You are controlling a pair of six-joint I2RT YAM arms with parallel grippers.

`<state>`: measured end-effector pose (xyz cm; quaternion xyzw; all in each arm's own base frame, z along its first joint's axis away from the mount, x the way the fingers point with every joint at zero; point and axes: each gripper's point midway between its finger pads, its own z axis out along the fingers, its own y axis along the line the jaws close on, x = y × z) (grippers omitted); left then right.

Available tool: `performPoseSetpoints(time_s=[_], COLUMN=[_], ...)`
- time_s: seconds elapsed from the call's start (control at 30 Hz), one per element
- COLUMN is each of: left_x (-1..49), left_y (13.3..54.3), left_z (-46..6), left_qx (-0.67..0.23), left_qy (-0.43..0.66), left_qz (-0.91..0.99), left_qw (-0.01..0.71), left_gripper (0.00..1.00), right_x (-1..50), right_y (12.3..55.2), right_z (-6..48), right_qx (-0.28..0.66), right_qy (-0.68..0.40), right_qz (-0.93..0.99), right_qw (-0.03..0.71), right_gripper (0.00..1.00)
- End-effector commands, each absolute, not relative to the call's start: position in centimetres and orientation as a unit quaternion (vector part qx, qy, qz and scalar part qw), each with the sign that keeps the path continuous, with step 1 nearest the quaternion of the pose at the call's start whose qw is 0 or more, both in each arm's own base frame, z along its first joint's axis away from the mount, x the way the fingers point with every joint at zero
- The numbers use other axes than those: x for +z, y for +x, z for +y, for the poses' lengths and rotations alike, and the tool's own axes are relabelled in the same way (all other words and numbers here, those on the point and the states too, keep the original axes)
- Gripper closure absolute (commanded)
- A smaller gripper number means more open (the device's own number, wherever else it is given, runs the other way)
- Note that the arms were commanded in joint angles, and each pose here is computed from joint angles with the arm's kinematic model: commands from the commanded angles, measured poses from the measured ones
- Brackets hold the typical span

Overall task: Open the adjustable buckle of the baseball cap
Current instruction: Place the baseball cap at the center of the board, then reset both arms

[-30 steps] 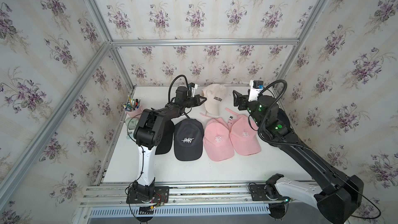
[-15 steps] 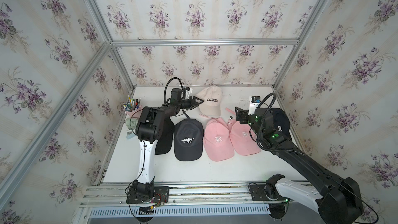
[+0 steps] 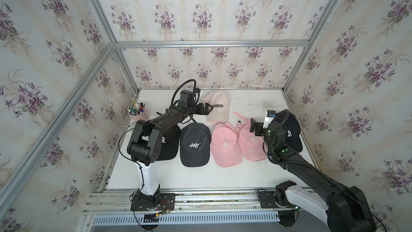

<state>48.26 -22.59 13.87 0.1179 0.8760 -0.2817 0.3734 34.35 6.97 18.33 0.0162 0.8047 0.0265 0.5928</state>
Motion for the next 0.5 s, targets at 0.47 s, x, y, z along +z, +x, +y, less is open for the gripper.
performPoseSetpoints(time_s=[0.47], left_x=[15.6], left_y=[37.7], left_z=[-2.4], left_qx=[0.103], left_qy=[0.035], left_qz=[0.847], left_qw=[0.521], left_gripper=[0.0], right_x=[13.0], right_y=[34.8], right_z=[1.9], right_qx=[-0.054], right_qy=[0.04], right_qz=[0.785], right_qw=[0.615], right_gripper=[0.0])
